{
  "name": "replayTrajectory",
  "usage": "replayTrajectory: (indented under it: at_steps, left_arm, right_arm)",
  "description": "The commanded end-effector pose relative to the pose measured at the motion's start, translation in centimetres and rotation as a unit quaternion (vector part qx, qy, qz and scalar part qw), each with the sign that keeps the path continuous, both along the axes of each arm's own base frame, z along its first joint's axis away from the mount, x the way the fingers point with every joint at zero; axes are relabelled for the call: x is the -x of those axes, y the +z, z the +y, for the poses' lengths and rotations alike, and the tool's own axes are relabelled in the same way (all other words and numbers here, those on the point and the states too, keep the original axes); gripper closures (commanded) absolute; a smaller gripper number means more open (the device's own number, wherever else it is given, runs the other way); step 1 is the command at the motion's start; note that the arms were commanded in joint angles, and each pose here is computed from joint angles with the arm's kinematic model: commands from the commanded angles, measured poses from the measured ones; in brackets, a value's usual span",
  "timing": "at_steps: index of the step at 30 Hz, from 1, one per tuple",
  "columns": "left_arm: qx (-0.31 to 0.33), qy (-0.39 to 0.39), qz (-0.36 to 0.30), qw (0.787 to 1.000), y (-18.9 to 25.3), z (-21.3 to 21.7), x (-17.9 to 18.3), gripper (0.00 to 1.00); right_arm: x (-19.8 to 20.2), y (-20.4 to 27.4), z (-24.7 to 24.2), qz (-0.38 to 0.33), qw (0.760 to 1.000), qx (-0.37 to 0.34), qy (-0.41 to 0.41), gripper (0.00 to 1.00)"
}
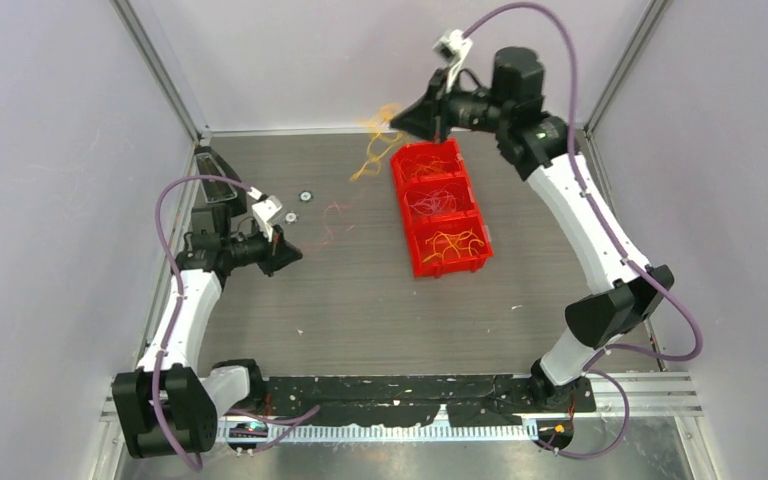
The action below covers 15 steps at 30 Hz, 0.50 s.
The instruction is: Untangle the cables
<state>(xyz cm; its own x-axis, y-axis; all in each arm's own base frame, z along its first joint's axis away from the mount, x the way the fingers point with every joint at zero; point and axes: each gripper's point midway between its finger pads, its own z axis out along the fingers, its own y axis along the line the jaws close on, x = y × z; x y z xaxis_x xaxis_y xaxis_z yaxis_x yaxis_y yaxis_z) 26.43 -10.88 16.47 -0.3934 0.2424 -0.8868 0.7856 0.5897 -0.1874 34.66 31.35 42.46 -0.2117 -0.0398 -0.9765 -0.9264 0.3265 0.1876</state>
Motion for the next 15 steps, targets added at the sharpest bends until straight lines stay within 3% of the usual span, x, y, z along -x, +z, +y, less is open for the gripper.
replayTrajectory:
  at_steps: [1, 9, 15]
  left_arm:
    - [-0.057, 0.036, 0.012, 0.998, -2.0, 3.0, -0.8, 1.0]
    - [-0.14, 0.04, 0.023, 0.989, -4.5, 7.3, 0.4, 1.0]
    - [-0.138, 0.028, 0.022, 0.99, -4.1, 7.0, 0.7, 1.0]
  right_arm:
    - [-2.1, 7.7, -4.7, -0.053, 0.994, -0.063, -0.074, 0.95]
    - [-6.2, 10.2, -11.6, -0.058, 0.98, -0.087, -0.168, 0.95]
    - [-6.0, 5.5, -13.0, -0.03, 0.982, -0.028, -0.185, 0.95]
